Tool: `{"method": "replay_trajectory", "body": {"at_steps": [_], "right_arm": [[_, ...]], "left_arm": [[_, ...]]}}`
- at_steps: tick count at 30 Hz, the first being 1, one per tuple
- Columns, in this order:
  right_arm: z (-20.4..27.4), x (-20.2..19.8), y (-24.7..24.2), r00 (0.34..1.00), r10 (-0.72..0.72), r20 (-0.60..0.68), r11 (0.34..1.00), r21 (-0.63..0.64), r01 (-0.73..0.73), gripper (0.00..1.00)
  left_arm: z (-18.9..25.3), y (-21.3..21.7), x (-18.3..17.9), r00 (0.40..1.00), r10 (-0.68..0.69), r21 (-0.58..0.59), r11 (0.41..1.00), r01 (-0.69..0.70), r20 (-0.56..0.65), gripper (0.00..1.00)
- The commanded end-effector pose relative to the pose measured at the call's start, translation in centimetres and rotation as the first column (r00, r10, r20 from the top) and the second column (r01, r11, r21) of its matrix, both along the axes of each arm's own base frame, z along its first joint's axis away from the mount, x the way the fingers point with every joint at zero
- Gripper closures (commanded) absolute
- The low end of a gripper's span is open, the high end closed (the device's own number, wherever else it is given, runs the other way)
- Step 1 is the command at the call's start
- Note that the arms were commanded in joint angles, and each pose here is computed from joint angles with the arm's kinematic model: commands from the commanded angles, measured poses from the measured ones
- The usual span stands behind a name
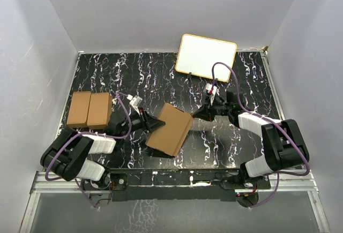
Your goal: Fold the paper box
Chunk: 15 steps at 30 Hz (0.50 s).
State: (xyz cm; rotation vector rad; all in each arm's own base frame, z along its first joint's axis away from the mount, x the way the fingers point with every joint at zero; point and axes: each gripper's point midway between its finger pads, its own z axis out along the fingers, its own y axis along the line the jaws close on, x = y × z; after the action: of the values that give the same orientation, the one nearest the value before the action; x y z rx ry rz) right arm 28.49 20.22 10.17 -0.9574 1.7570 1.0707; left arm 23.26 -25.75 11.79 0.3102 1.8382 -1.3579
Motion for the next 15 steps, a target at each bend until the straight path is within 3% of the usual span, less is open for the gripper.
{"method": "replay_trajectory", "body": {"at_steps": [1,15], "right_arm": [[1.3,0.6,0.0,0.987,0.046,0.151,0.998,-0.036,-0.041,0.92],[1.7,-0.1,1.1,0.946,0.110,0.304,0.990,-0.119,-0.077,0.92]], "left_arm": [[0.9,1.1,1.5,0.988,0.089,0.008,0.996,-0.091,0.127,1.00],[1.4,1.3,1.4,0.984,0.097,-0.012,0.995,-0.097,0.148,1.00]]}}
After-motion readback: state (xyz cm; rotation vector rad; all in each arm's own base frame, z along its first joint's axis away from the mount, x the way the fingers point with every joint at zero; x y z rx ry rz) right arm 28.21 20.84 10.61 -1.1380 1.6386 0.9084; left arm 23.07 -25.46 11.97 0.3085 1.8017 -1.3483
